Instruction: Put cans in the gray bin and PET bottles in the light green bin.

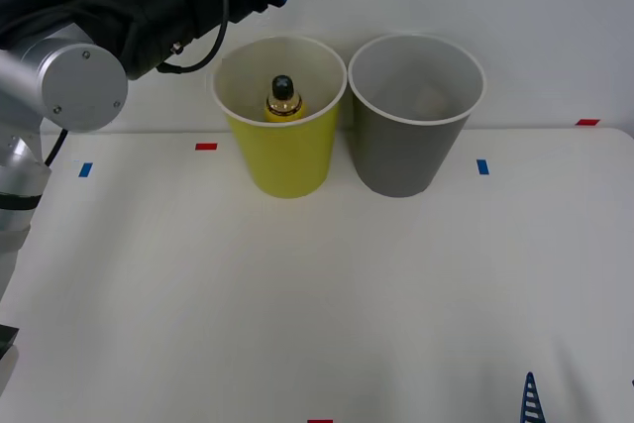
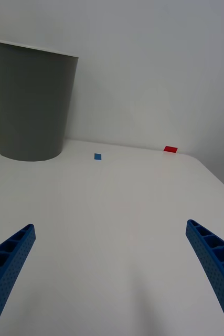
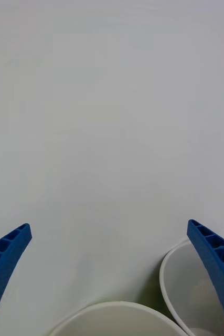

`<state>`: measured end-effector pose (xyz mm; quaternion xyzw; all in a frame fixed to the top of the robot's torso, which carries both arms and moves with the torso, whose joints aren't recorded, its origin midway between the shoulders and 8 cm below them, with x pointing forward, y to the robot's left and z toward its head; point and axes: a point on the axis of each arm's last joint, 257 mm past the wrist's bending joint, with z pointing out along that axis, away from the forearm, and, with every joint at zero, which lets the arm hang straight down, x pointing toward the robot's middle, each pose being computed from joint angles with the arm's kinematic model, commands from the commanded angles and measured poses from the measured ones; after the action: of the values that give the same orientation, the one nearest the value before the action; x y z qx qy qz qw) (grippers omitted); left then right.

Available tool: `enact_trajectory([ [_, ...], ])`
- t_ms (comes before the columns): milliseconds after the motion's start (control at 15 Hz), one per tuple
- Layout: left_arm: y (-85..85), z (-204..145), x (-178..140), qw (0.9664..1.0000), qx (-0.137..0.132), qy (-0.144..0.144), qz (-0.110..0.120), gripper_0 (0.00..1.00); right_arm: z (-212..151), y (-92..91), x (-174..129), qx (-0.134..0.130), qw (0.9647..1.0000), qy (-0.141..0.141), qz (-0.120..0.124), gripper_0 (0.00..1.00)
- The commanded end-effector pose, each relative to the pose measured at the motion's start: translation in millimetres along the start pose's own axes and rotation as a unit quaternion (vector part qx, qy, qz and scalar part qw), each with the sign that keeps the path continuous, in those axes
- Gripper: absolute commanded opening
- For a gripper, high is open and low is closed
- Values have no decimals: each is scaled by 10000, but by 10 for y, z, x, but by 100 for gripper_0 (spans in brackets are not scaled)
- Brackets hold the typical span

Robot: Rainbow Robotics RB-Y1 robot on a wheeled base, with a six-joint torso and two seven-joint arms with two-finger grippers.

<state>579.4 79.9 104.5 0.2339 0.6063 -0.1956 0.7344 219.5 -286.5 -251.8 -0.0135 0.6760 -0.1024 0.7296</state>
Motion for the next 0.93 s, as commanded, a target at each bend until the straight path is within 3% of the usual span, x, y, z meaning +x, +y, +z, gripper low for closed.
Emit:
enact_trajectory([
  [67,27,-260,-80,9999,-36,-114,104,100,0,0,0,0,10000,0,0,100],
  [400,60,-1025,165,9992,-361,-140,16,100,0,0,0,0,10000,0,0,100],
  [733,33,-1702,503,9977,-644,211,-33,100,0,0,0,0,10000,0,0,100],
  [933,7,-2031,612,9959,-858,283,-51,100,0,0,0,0,10000,0,0,100],
])
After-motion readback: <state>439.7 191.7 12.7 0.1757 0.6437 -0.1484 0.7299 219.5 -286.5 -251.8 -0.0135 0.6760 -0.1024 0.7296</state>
